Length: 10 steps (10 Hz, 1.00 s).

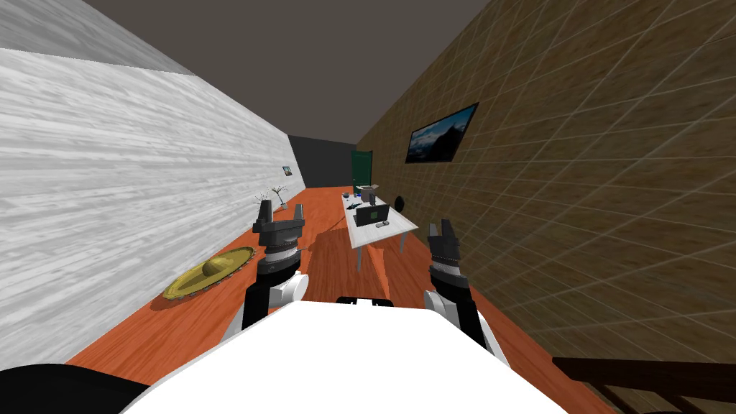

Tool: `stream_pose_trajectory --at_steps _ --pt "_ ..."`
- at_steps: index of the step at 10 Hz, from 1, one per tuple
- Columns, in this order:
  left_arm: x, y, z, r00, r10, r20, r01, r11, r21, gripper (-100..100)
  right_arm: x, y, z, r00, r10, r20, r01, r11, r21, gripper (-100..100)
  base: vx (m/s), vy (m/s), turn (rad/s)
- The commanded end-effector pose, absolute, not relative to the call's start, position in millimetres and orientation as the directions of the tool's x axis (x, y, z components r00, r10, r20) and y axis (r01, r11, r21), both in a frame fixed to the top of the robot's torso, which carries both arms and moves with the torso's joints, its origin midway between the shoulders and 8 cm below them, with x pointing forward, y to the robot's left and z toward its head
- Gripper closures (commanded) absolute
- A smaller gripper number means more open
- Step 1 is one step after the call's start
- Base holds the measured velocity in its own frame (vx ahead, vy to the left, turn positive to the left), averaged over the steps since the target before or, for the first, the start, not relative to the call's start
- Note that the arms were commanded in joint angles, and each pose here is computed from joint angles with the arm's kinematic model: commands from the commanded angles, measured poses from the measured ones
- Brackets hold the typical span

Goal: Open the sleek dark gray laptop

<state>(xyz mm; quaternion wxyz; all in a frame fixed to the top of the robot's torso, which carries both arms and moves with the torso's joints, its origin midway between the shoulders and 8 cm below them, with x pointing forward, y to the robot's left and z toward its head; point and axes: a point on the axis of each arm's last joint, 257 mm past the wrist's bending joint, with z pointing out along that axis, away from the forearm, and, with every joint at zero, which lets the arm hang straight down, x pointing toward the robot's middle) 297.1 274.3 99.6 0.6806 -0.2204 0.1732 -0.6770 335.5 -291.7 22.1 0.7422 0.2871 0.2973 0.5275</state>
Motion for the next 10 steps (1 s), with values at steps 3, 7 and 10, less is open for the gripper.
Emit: stream_pose_trajectory --at_steps 3,7,10 --pt "297 274 99 0.024 -0.998 0.063 0.845 -0.014 -0.535 0 340 -280 19 0.244 0.942 -0.232 -0.602 0.334 0.725 -100 0.016 0.026 0.011" --pt "297 274 99 0.024 -0.998 0.063 0.845 -0.014 -0.535 0 349 -256 8 0.227 0.876 -0.425 -0.575 0.473 0.668 -100 0.049 0.131 0.031" --pt "297 274 99 0.023 -0.998 0.063 0.845 -0.014 -0.535 0 357 -237 -6 0.229 0.784 -0.577 -0.554 0.592 0.585 -100 0.078 0.208 0.047"
